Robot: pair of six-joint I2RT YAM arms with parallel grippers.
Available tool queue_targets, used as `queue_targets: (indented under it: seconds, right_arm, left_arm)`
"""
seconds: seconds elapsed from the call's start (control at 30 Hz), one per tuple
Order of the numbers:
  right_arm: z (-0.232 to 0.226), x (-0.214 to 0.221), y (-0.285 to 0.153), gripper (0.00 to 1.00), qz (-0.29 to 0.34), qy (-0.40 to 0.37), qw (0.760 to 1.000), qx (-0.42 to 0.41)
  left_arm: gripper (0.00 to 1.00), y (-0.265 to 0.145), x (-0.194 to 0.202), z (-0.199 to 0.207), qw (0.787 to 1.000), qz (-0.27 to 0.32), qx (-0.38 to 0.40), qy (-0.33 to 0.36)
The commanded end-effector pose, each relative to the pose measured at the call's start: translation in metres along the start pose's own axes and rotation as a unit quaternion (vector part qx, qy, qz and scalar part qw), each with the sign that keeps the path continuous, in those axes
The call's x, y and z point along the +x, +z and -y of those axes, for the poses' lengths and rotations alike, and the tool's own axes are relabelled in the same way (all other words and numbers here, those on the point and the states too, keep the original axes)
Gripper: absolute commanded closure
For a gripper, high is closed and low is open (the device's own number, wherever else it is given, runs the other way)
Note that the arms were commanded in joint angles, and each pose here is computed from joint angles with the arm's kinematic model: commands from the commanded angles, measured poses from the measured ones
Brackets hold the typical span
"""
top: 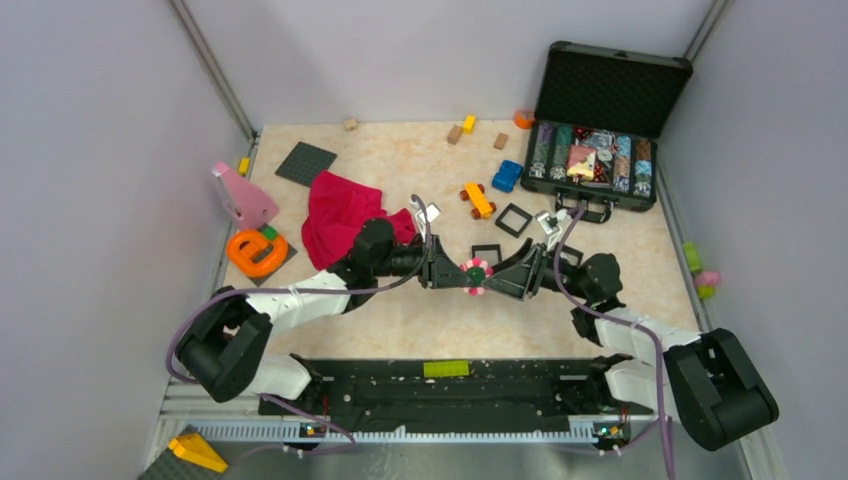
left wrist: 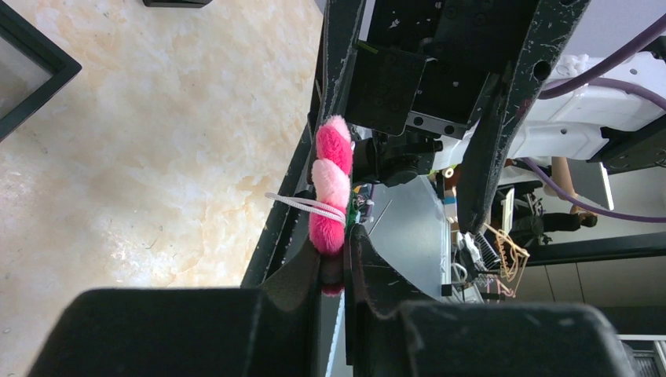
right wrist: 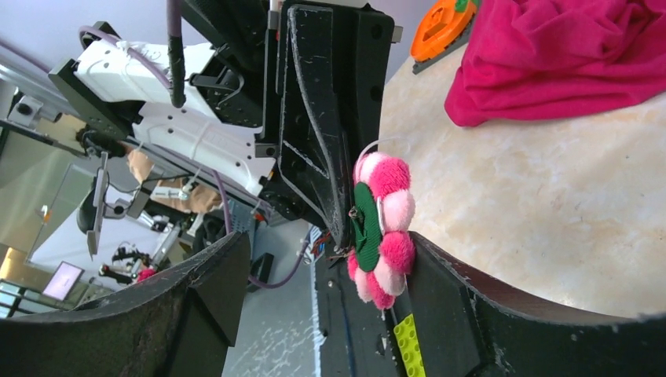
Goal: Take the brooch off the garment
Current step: Close the brooch.
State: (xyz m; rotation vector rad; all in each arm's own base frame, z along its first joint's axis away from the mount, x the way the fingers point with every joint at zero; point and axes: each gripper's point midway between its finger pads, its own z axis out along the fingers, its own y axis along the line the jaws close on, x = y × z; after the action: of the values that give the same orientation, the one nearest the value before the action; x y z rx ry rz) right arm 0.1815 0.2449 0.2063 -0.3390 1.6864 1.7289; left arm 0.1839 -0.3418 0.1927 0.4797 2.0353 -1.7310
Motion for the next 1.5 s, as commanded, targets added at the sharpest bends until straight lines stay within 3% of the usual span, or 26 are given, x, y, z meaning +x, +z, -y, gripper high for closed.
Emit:
queue_targets:
  seconds: [0.0,0.2,0.47,0.67,1.13,1.47]
  right_arm:
    - [-0.024,-0.009,-0.003,0.27,0.009,-0.048,0.998,-0.045]
    - [-0.03,0.001,-0.01,0.28,0.006,-0.086,0.994,-0.071]
    - [-0.016,0.007,-0.011,0.59,-0.006,-0.119,0.992,-0.042]
    - [-0.016,0.002,-0.011,0.68,-0.005,-0.137,0.99,-0.027]
    - [-0.028,-0.011,0.005,0.81,0.0,-0.124,0.991,-0.044]
    - [-0.033,-0.011,0.007,0.83,0.0,-0.107,0.993,-0.056]
  left_arm:
    - [1.0,0.002,-0.012,0.012,1.0,0.015,0.017,0.021]
    - [1.0,0.002,-0.016,0.022,0.999,0.021,0.044,0.007]
    - [1.0,-0.002,-0.017,0.037,0.997,0.023,0.076,-0.004]
    - [1.0,-0.002,-0.017,0.041,0.996,0.023,0.087,-0.011]
    - [1.0,0.002,-0.014,0.036,0.997,0.02,0.08,-0.011]
    - [1.0,0.004,-0.011,0.027,0.999,0.018,0.05,0.0]
